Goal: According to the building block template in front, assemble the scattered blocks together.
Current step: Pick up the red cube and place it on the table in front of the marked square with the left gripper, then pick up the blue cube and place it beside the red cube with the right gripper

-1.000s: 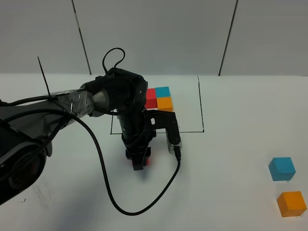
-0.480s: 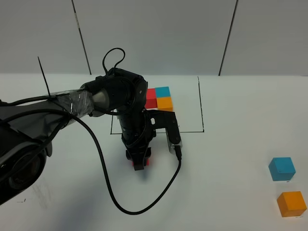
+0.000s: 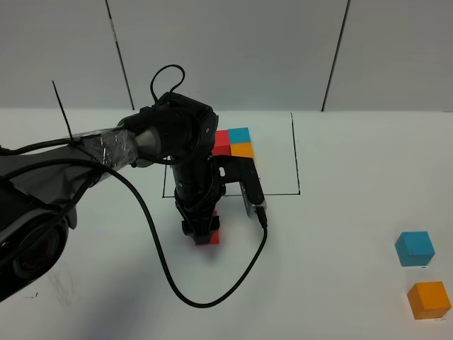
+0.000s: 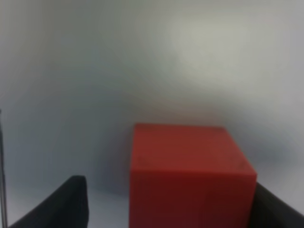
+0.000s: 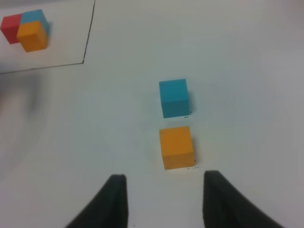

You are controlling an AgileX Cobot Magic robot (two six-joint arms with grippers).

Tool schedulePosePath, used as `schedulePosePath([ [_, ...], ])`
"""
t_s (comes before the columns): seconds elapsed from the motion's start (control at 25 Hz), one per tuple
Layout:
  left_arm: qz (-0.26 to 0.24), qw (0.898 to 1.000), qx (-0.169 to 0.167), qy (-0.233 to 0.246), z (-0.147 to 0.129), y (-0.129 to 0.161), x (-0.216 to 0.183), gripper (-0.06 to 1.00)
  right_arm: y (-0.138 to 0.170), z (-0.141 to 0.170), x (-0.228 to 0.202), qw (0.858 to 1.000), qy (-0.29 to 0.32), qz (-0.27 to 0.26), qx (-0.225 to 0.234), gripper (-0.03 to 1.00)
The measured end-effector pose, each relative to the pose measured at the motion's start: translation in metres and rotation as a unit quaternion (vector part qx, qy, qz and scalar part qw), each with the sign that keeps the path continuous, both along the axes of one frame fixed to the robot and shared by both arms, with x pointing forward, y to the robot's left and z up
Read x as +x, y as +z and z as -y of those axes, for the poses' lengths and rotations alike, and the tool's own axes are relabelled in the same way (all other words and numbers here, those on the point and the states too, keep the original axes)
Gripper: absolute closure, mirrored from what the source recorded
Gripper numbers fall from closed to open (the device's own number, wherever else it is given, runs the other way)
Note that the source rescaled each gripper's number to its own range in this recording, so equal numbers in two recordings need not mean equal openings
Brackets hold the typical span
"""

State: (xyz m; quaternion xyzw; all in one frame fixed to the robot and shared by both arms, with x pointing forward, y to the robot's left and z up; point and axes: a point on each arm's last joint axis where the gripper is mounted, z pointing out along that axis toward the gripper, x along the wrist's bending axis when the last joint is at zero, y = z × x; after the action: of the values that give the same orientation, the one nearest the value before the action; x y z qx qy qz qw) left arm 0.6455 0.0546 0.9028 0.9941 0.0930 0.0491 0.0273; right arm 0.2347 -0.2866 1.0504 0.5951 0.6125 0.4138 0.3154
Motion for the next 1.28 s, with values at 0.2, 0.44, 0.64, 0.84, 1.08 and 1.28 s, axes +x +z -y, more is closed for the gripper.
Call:
schedulePosePath([
  [0.2,-0.009,1.0,0.004,0.024,0.003,0.022,0.003,0.04,0.0,0.0,0.0,1.0,0.0,0.0,0.0,0.97],
  [0.44,0.042,0.997,-0.048,0.042,0.028,0.068,0.009,0.01,0.0,0.0,0.0,1.0,0.0,0.0,0.0,0.97],
  [0.64,0.081,0.99,-0.088,0.07,0.033,0.113,0.002,0.01,0.0,0.0,0.0,1.0,0.0,0.0,0.0,0.97],
  [0.84,0.109,0.969,-0.134,0.175,0.015,0.16,-0.001,0.01,0.0,0.0,0.0,1.0,0.0,0.0,0.0,0.97],
  [1.08,0.15,0.921,-0.16,0.322,-0.03,0.203,0.002,0.01,0.0,0.0,0.0,1.0,0.0,0.0,0.0,0.97],
  [1.28,0.179,0.907,-0.161,0.344,-0.06,0.236,-0.019,0.01,0.0,0.0,0.0,1.0,0.0,0.0,0.0,0.97],
])
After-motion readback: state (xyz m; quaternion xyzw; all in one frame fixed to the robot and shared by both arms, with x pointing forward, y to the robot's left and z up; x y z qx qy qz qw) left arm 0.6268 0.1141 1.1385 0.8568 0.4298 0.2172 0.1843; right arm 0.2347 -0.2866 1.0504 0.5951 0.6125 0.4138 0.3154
